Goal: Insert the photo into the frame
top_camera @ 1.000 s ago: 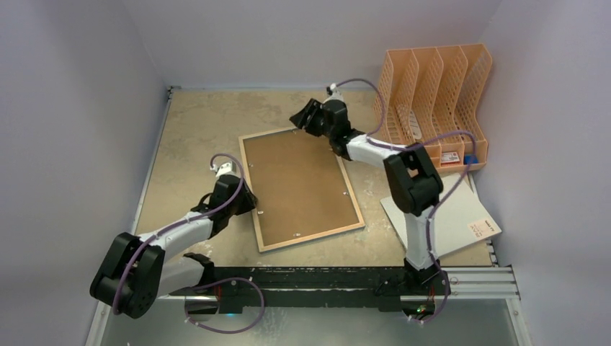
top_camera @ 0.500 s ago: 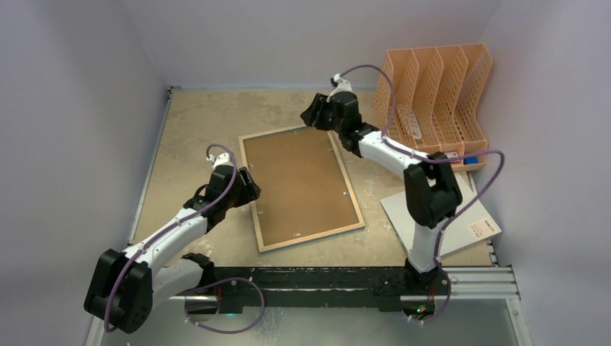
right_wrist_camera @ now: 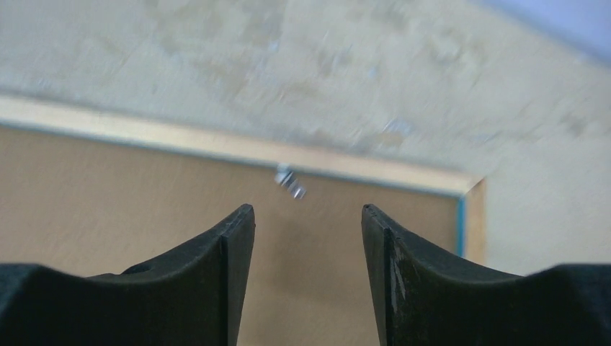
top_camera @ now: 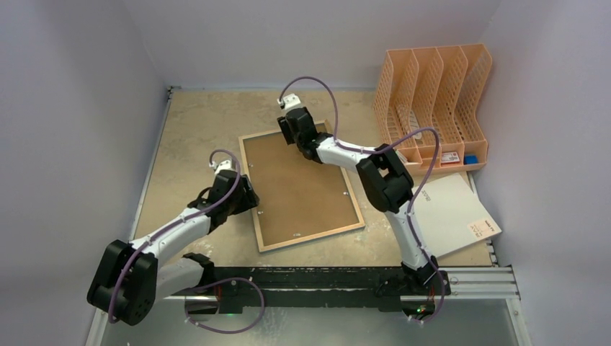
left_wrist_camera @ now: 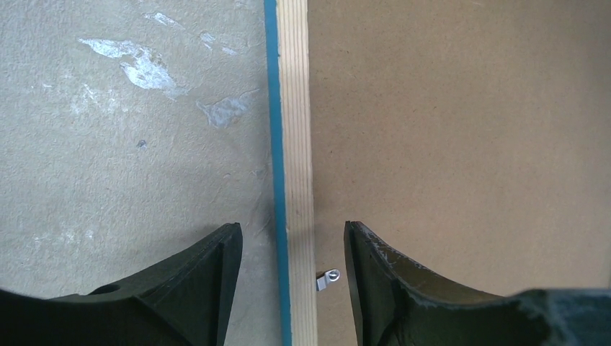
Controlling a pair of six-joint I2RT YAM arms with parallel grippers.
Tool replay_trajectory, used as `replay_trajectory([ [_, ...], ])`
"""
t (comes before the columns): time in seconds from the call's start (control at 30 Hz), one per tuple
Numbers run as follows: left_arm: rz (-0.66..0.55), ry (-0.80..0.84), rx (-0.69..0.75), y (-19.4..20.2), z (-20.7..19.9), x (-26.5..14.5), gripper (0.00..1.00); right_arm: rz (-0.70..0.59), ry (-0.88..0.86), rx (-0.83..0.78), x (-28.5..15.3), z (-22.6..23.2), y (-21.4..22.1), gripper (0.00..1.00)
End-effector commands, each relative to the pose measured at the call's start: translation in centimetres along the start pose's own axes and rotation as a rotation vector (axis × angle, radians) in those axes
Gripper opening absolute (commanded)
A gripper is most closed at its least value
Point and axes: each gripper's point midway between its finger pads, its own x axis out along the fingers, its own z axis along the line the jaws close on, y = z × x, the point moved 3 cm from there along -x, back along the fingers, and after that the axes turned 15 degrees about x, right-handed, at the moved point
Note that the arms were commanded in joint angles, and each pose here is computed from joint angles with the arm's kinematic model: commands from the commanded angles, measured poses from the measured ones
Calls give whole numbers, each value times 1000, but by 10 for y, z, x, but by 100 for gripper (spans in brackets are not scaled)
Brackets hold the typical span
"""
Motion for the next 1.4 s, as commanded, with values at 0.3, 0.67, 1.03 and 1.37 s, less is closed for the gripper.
replay_trajectory([
  [0.3,-26,-8,-22,-8,2,11,48,-119,-94,-320,32,7,-37,58],
  [0.67,0,-10,-47,-6,8,18,38,-39,-175,-392,47,18,-15,58],
  [1.03,40,-33,-47,2,13,23,23,12,-186,-438,36,6,-14,55],
  [1.37,50,-35,-45,4,13,24,21,31,-115,-443,39,-18,-17,49],
])
